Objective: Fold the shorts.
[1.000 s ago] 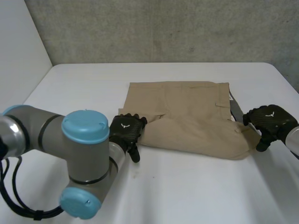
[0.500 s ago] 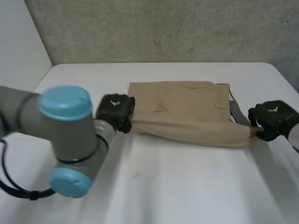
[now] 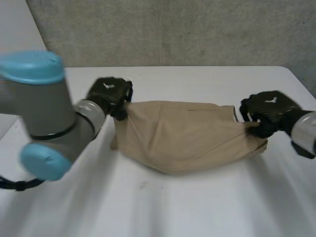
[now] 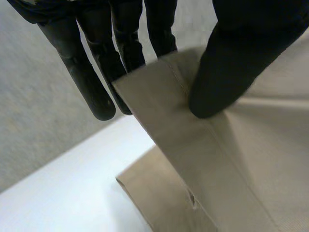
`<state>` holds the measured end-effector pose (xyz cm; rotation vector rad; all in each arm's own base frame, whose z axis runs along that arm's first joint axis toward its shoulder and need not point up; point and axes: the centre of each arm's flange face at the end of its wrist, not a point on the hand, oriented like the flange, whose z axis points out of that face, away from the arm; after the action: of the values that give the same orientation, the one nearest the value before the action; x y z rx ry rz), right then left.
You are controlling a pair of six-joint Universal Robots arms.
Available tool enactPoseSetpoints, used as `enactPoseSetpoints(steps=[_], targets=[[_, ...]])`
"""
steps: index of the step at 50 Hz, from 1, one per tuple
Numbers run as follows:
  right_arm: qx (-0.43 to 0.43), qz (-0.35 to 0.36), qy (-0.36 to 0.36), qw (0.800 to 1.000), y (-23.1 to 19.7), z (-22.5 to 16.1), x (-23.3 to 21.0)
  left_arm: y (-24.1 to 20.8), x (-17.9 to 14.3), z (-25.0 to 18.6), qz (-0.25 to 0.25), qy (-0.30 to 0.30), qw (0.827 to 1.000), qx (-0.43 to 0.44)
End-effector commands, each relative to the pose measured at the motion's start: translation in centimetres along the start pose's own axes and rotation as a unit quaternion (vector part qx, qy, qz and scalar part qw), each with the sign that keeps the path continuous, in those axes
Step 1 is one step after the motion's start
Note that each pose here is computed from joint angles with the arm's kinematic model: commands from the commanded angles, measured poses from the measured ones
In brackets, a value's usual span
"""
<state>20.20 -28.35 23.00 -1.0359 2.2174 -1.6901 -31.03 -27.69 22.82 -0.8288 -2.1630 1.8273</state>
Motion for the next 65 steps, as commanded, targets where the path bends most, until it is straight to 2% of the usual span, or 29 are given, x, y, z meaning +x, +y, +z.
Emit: enactPoseSetpoints(steps=[1, 6, 14, 22, 30, 38, 46, 65], targets=[[-0.012, 0.028, 0.02, 0.999, 1.6, 3.2, -0.5, 3.9, 0.7, 5.4, 0.057, -0.007, 0.998, 0.01], [-0.003, 0.05, 0.057, 0.997, 2.2, 4.5, 0.1, 2.7, 0.6, 5.2, 0.073, -0.021, 0.996, 0.036], [0.009, 0.088, 0.133, 0.987, 2.6, 5.1, 1.6, 0.4, -0.1, -0.2, 0.069, -0.044, 0.996, 0.038], [0.003, 0.086, 0.14, 0.986, 3.1, 5.5, 1.3, 2.5, 1.6, -6.0, 0.075, -0.01, 0.997, 0.0], [0.002, 0.086, 0.138, 0.987, 3.2, 5.6, 1.2, 5.8, 3.2, -8.0, 0.07, 0.02, 0.996, -0.05], [-0.009, 0.088, 0.129, 0.988, 3.8, 5.6, 0.7, 6.9, 3.3, -5.0, 0.039, 0.008, 0.999, -0.032], [-0.013, 0.088, 0.122, 0.989, 4.1, 5.5, 0.2, 8.0, 3.3, -2.2, 0.037, 0.003, 0.999, -0.035], [-0.008, 0.086, 0.126, 0.988, 3.9, 5.6, 0.5, 10.6, 4.2, 0.9, 0.041, 0.013, 0.997, -0.065]])
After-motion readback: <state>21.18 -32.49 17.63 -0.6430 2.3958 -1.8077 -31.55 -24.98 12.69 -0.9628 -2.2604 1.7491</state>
